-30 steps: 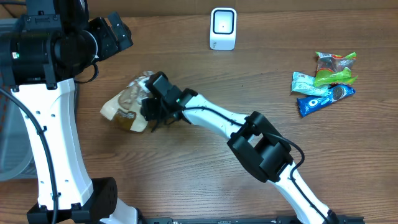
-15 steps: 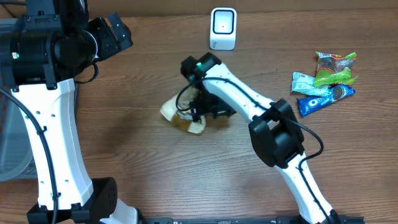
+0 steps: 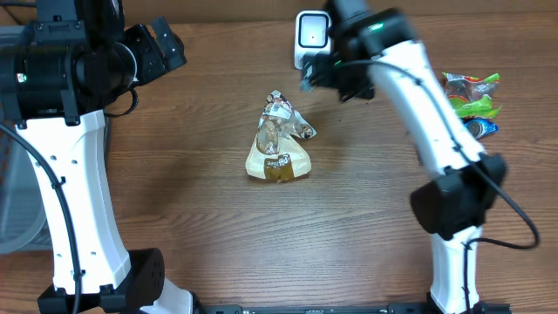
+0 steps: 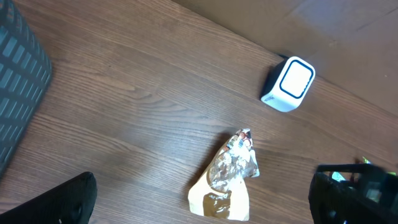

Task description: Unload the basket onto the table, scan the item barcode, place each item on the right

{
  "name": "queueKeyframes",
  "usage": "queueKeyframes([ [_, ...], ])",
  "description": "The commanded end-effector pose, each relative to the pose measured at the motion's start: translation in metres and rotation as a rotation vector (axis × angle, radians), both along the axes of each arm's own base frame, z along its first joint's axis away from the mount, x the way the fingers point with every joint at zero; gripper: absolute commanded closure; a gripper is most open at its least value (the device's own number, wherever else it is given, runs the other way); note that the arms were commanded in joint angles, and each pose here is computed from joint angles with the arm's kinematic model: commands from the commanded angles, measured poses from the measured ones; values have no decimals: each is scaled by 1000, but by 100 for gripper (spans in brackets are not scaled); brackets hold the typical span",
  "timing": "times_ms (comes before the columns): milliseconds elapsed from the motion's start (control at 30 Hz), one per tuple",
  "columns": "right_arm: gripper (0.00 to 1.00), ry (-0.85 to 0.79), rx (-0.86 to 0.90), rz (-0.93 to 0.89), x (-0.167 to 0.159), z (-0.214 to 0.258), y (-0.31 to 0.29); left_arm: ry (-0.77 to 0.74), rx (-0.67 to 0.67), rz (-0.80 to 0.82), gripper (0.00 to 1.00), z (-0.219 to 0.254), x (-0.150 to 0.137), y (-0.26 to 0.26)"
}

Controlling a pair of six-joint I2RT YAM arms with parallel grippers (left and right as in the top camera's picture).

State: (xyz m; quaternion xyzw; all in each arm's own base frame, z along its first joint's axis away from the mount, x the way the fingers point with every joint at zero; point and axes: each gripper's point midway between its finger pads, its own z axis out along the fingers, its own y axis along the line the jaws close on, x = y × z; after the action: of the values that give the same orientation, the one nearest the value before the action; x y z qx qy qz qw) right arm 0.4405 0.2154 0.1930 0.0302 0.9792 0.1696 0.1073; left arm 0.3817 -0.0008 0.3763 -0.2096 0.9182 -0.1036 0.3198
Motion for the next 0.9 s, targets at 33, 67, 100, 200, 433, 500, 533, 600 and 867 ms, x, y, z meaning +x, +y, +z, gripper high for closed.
queueKeyframes([
  [33,4,150,140,3,-12,-34,27,1,-1,16,0,-1,1,2],
  [67,4,174,139,-19,-14,-45,30,1,-1,16,0,-1,1,2],
  [100,6,204,138,-46,-18,-64,38,1,-1,16,0,-1,1,2],
  [200,11,265,140,-116,-29,-99,51,1,-1,16,0,-1,1,2],
  [433,86,288,147,-137,-48,-160,69,1,-1,16,0,-1,1,2],
  [500,86,294,137,-132,-53,-169,70,1,-1,16,0,-1,1,2],
  [533,87,298,127,-132,-56,-172,69,1,-1,16,0,-1,1,2],
  [600,87,304,94,-133,-60,-177,64,1,-1,16,0,-1,1,2],
  [867,80,315,-149,-9,-63,-180,-21,1,-1,16,0,-1,1,2],
])
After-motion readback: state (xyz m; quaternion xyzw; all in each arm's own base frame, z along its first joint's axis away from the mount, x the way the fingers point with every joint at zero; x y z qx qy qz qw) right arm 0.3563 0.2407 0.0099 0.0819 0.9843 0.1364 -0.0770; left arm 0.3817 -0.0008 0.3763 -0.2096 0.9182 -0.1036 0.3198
